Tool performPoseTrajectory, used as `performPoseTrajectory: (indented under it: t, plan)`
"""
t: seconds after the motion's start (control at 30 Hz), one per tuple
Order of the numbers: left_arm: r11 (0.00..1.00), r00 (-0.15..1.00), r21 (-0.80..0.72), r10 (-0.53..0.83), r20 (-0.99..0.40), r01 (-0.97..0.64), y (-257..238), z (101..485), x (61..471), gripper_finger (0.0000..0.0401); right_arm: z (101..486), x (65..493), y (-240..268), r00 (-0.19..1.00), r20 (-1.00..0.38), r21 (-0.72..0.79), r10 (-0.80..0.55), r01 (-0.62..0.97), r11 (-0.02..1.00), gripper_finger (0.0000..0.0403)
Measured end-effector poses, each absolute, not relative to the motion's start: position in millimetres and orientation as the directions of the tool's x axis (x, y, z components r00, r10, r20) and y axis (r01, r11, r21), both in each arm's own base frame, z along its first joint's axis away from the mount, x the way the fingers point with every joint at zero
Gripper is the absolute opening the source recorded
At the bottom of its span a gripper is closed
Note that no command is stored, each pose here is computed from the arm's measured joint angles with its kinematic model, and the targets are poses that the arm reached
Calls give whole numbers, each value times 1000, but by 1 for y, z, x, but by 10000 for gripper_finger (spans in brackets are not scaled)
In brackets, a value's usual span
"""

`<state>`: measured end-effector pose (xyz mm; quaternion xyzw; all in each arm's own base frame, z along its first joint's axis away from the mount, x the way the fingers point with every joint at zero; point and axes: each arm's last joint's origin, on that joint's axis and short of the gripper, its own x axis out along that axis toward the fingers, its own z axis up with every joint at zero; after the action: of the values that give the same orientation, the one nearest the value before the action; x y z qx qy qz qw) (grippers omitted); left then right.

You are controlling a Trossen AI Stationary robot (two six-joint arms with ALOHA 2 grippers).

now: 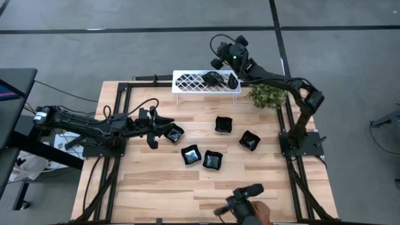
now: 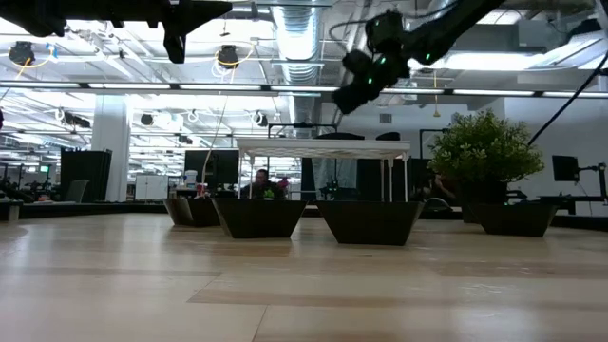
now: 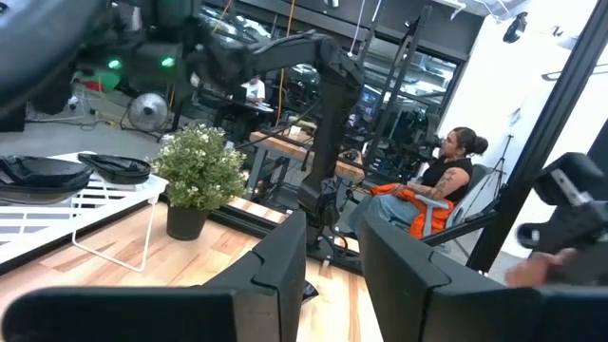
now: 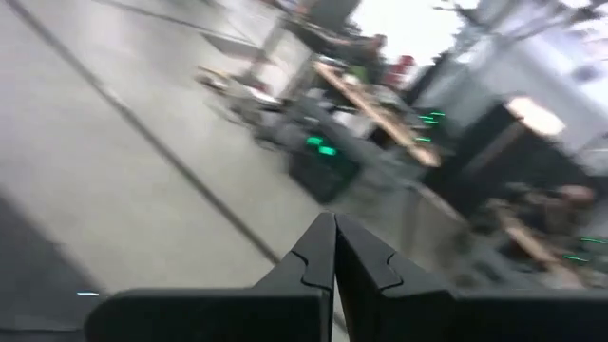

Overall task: Pick & Place Mini shaped plates
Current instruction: Put the distorted square plate on the shelf

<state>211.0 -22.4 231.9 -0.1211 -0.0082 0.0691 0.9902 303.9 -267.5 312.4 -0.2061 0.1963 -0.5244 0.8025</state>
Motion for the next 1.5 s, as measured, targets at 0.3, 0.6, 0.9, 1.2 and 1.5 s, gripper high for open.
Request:
performPoseTrajectory:
  t: [0.3,0.6,0.9,1.2,1.5]
  plan:
    - [961,990,-241,139,-1,-135,-22,232,211,102,340,262,-210,669,-141,-317,-730,668,673,0]
    - [961,990,-241,139,0,-135,-22,232,211,102,310,210,-117,815,-45,-246,-577,551,797,0]
    - [961,990,-241,139,-1,-135,-22,232,211,102,274,204,-71,899,-104,-211,-424,397,893,0]
    - [961,990,-241,139,-1,-135,-22,232,211,102,266,217,-45,949,-153,-123,-275,257,958,0]
    - [961,990,-241,139,-1,-135,-22,232,211,102,247,217,-34,918,-337,-109,-209,183,977,0]
